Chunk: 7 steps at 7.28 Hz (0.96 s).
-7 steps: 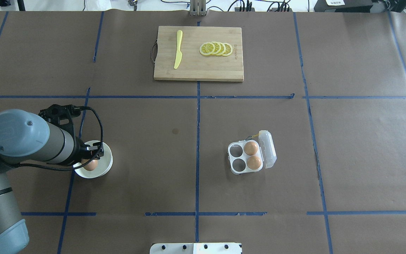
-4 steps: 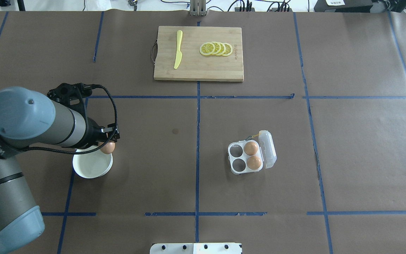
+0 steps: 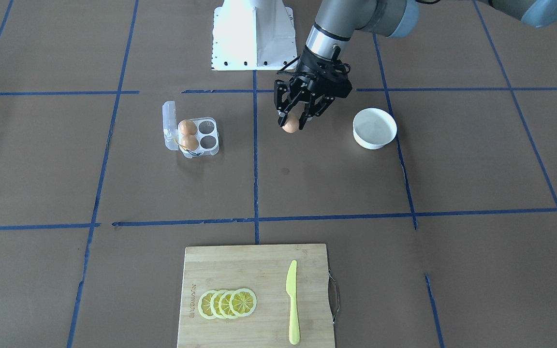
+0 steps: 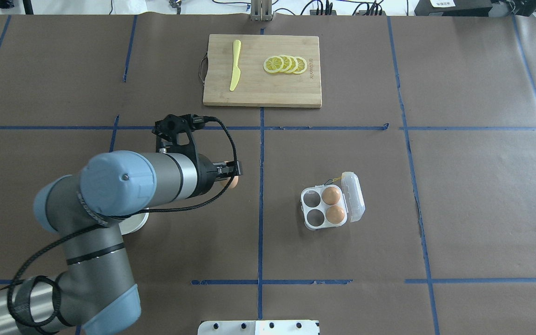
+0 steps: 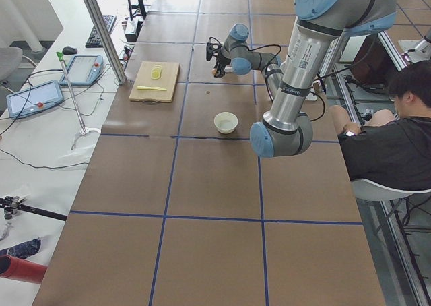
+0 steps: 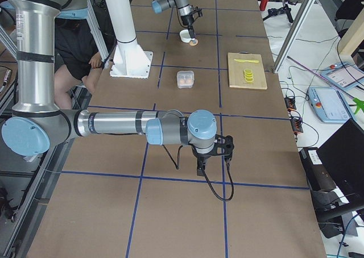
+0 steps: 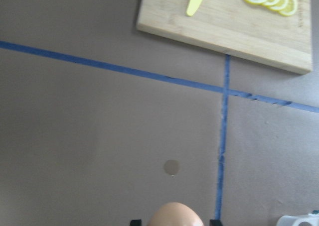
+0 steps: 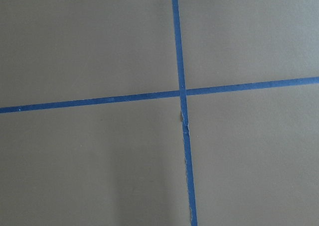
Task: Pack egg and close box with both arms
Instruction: 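Carry the egg over the empty slot of the clear carton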
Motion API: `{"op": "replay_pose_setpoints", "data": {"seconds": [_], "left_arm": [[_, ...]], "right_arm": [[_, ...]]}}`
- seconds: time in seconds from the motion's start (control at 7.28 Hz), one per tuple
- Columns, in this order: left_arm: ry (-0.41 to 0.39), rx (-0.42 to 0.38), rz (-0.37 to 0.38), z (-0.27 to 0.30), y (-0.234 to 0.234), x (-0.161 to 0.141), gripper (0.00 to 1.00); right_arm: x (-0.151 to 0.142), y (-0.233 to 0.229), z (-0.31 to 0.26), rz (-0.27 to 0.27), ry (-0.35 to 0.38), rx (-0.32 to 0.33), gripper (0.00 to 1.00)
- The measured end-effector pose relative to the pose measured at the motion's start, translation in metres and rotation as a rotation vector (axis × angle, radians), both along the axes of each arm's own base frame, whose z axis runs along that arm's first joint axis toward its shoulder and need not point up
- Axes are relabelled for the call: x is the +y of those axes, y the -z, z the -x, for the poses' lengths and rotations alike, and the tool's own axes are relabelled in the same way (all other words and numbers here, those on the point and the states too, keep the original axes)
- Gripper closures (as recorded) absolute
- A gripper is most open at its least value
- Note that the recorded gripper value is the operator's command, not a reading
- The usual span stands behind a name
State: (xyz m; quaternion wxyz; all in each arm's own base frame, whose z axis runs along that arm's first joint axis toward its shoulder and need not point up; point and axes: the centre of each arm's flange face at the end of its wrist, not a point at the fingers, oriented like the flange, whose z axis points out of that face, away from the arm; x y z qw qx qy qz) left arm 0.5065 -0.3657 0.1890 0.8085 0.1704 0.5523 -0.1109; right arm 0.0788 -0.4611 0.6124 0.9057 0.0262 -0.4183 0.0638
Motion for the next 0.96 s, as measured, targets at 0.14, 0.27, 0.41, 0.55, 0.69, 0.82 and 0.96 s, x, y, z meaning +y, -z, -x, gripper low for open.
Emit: {"op": "replay_pose_setpoints", "data": {"seconds": [0.14, 0.27, 0.41, 0.55, 0.69, 0.82, 0.96], "left_arm": [[0.006, 0.041, -0.037, -0.031, 0.009, 0.010, 1.00], [0.005, 0.066, -0.057, -0.060, 0.025, 0.017, 1.00], [0.011, 0.084, -0.073, -0.093, 0.044, 0.022, 1.00], [0.021, 0.101, -0.086, -0.124, 0.054, 0.027, 1.00], [0.031, 0.116, -0.096, -0.144, 0.056, 0.033, 1.00], [0.034, 0.121, -0.100, -0.154, 0.056, 0.036, 1.00], [0.030, 0.121, -0.101, -0.160, 0.055, 0.040, 1.00]], "right_arm": [[0.000, 0.000, 0.000, -0.001, 0.000, 0.000, 0.00], [0.000, 0.001, 0.000, -0.001, 0.000, 0.000, 0.00], [0.000, 0.002, 0.001, -0.002, 0.000, -0.002, 0.00], [0.000, 0.002, 0.001, -0.002, 0.001, -0.003, 0.00], [0.000, 0.002, 0.001, -0.003, 0.001, -0.004, 0.00], [0.000, 0.003, 0.001, -0.003, 0.001, -0.004, 0.00], [0.000, 0.003, 0.001, -0.002, 0.001, -0.004, 0.00]]}}
